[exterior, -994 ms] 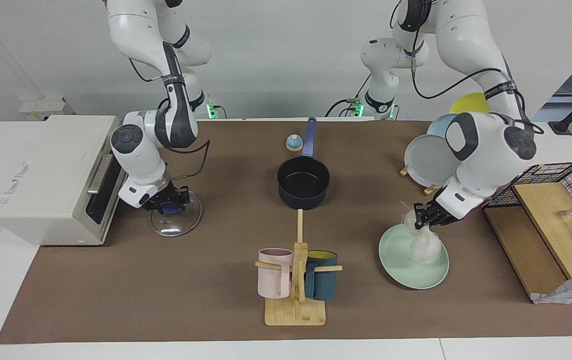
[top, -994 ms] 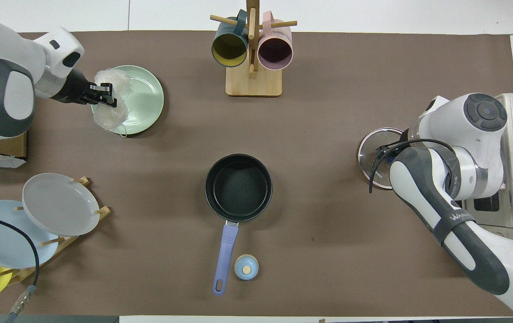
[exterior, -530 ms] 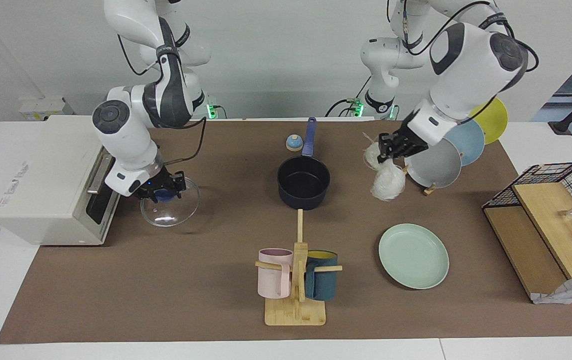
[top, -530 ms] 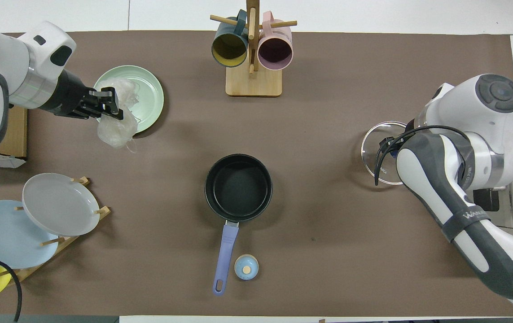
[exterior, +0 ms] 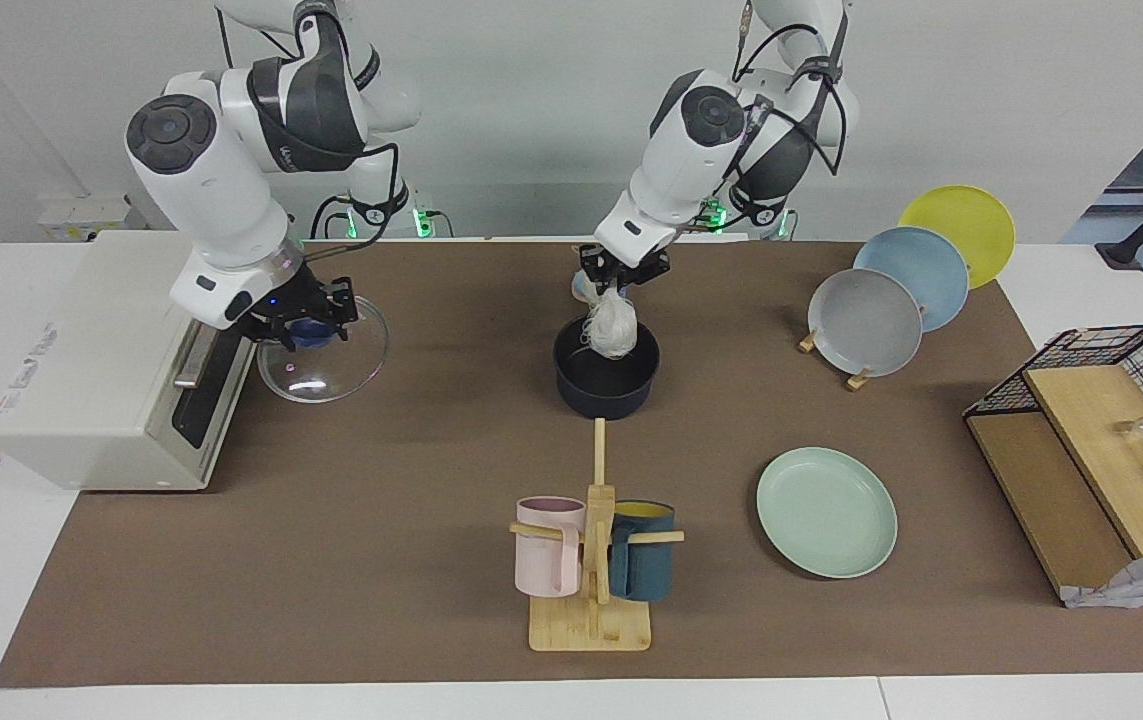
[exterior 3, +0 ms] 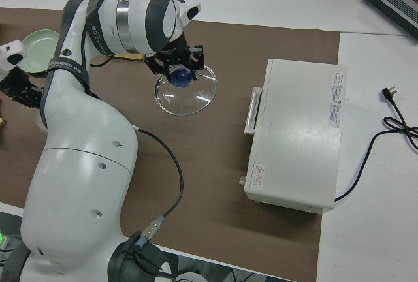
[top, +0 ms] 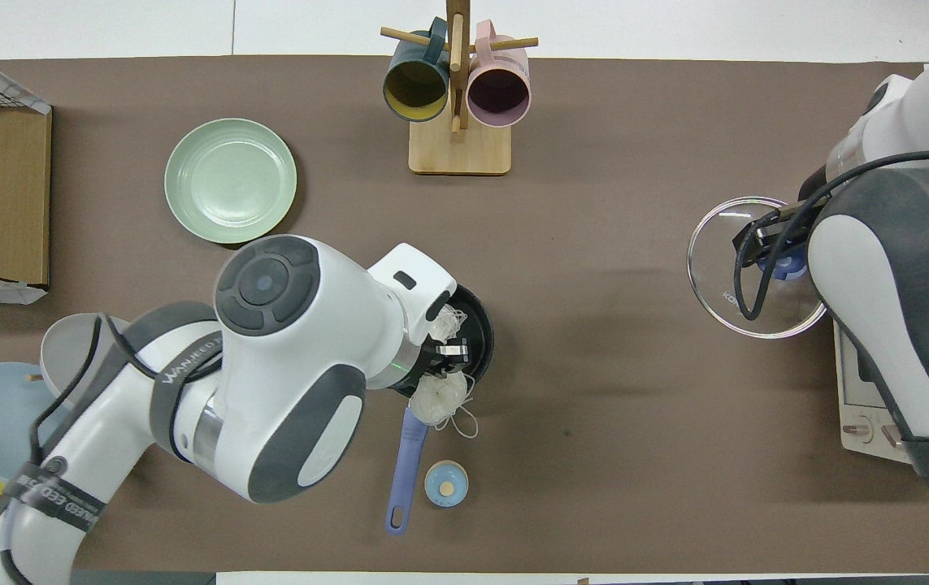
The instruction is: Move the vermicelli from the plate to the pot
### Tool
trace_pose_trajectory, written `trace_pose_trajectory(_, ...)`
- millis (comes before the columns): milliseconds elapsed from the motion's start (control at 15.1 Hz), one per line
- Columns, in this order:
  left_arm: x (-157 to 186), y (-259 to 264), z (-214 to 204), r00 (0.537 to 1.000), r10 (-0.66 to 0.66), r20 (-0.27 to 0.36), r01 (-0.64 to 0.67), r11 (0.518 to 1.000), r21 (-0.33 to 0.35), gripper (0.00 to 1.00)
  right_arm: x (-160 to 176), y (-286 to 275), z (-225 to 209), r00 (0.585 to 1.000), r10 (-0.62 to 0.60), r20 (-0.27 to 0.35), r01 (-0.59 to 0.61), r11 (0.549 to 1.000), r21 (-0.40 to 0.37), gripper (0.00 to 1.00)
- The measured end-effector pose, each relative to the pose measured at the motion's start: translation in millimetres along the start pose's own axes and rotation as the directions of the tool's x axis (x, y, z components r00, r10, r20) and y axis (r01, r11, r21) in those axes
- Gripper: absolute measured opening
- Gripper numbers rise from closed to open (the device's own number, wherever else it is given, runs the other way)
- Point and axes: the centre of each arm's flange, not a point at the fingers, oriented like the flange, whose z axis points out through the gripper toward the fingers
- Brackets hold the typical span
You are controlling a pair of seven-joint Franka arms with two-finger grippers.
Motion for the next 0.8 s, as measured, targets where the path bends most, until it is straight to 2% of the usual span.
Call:
trace_pose_trajectory(265, 17.9, -11.1, 46.2, 0.999, -0.027, -0.018, 0.027, 1.000, -0.001, 0.19, 2.7, -11.8, 2.2, 1.000, -0.022, 0.003, 0.022, 1.000, 0.001, 0.66)
trace_pose_trajectory(530, 41.1, -19.3, 78.4, 0.999, 0.006, -0.035, -0.006, 1.000, -0.004, 0.19, 3.3, -14.9, 2.6, 1.000, -0.024, 0.004, 0.024, 1.000, 0.001, 0.66)
trace_pose_trajectory(729, 47.5, -24.1, 87.4, 0.997, 0.068, -0.037, -0.067, 0.998, 0.011, 0.18, 4.1, -18.9, 2.5, 1.000, 0.002, 0.001, -0.002, 1.000, 0.000, 0.66)
trace_pose_trajectory(796, 48.7, -24.8, 85.2, 0.996, 0.080, -0.042, -0.080, 0.997, 0.016, 0.21, 5.5, -25.4, 2.1, 1.000, 0.016, -0.005, -0.016, 1.000, 0.000, 0.66)
